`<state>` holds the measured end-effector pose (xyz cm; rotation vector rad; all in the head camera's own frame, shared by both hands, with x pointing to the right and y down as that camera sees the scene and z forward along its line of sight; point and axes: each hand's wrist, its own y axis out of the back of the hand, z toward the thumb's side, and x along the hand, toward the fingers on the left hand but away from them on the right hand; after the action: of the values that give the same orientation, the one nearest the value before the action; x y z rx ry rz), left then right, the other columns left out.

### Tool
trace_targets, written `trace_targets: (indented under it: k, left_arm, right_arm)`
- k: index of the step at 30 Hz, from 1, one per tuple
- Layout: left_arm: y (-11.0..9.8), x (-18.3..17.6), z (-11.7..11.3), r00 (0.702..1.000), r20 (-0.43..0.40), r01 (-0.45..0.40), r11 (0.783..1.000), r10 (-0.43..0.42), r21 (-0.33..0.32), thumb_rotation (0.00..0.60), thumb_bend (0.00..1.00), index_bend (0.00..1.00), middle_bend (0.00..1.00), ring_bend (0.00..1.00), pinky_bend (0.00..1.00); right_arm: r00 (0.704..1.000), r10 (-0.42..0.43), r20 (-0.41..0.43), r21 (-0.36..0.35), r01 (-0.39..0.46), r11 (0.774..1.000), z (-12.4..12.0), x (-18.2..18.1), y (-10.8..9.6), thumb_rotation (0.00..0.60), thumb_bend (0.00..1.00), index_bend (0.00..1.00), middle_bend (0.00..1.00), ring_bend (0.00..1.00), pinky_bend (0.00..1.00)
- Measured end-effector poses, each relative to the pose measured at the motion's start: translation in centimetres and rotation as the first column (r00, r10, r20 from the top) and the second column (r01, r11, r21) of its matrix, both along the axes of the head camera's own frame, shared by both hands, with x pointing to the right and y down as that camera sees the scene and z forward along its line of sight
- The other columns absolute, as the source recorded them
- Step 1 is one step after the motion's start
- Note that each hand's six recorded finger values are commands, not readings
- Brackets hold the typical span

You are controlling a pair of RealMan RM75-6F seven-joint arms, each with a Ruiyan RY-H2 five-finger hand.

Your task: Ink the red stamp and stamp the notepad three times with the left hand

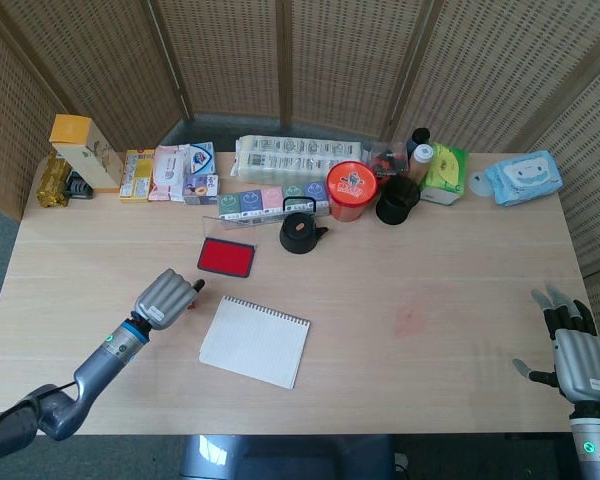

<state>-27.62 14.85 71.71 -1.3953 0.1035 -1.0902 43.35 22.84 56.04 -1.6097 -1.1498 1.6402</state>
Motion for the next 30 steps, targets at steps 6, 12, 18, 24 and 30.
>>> trace_targets:
  k: [6,12,18,24,30]
  left_arm:
    - [0.1,1.0,0.2,1.0,-0.008,0.003,1.0,-0.003,0.018,0.6,0.11,0.36,1.0,1.0,1.0]
    - [0.0,1.9,0.5,1.0,-0.012,0.006,1.0,-0.006,0.024,0.6,0.11,0.36,1.0,1.0,1.0]
    - [0.2,2.7,0.8,1.0,-0.017,0.008,1.0,-0.008,0.015,0.6,0.11,0.36,1.0,1.0,1.0]
    - [0.0,3.0,0.9,0.999,-0.021,0.029,1.0,-0.029,0.012,0.6,0.11,0.36,1.0,1.0,1.0]
    - [0.1,3.3,1.0,0.999,-0.032,0.044,0.999,-0.044,-0.006,0.6,0.11,0.36,1.0,1.0,1.0]
  right_arm:
    - [1.0,0.002,0.004,-0.001,-0.002,1.0,-0.1,0.1,0.0,0.6,0.07,0.0,0.0,0.0,0.0]
    - [1.0,0.006,0.005,-0.002,-0.006,1.0,-0.2,0.2,0.0,0.6,0.07,0.0,0.0,0.0,0.0]
    - [1.0,0.011,0.006,-0.002,-0.011,1.0,-0.3,0.3,0.0,0.6,0.07,0.0,0.0,0.0,0.0]
    - [1.0,0.014,0.009,-0.003,-0.014,1.0,-0.3,0.4,0.0,0.6,0.07,0.0,0.0,0.0,0.0]
    - [1.0,0.013,0.009,-0.004,-0.012,1.0,-0.3,0.3,0.0,0.6,0.07,0.0,0.0,0.0,0.0]
